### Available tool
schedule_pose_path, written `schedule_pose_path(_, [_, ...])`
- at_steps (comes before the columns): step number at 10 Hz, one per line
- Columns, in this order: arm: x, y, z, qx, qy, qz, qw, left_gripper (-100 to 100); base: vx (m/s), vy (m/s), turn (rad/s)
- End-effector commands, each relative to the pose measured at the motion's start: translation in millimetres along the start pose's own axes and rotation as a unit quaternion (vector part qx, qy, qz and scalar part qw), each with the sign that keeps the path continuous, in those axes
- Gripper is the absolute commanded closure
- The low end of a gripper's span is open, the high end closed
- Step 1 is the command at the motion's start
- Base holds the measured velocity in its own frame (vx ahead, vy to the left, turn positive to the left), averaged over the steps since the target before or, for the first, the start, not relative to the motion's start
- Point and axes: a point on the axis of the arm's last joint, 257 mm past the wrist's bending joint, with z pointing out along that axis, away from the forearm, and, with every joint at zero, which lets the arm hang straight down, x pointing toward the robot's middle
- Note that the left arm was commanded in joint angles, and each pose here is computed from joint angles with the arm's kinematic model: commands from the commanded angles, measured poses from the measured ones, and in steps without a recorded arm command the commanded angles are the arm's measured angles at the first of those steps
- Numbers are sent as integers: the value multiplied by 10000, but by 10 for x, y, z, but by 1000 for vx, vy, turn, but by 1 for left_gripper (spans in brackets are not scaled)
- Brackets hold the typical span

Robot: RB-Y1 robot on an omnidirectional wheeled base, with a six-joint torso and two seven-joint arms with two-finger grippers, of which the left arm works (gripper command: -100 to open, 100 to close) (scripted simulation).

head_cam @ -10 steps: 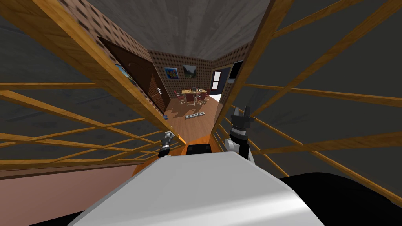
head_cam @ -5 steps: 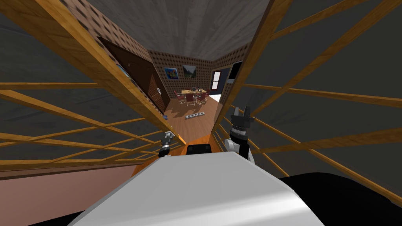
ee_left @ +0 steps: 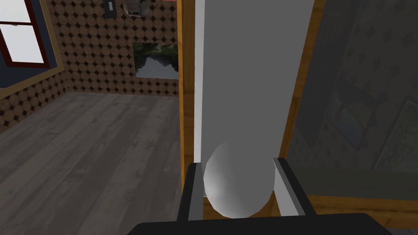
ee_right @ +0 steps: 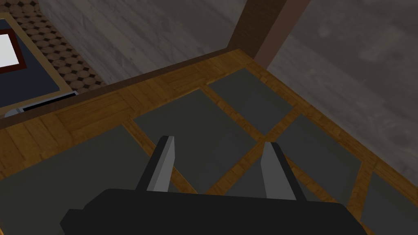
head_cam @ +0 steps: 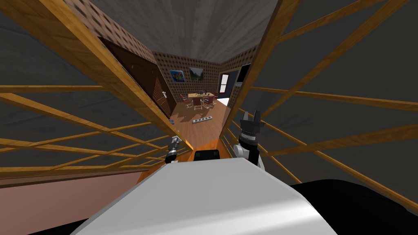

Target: Pull the door open

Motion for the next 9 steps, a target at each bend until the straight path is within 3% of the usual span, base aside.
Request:
schedule_pose_path(1, [12, -10, 2, -2, 5, -220, 9998, 100, -28, 3, -20])
schedule_pose_path(3, [6, -18, 19, -2, -9, -532, 9986, 100, -35, 0, -24])
schedule_pose_path(6, [-3, -30, 47, -1, -31, -1023, 9947, 100, -42, 6, -28])
schedule_pose_path(7, [-3, -30, 47, -1, -31, -1051, 9945, 100, -28, 3, -10])
schedule_pose_path(9, [-9, -39, 68, 0, -47, -1405, 9901, 100, -30, 5, -28])
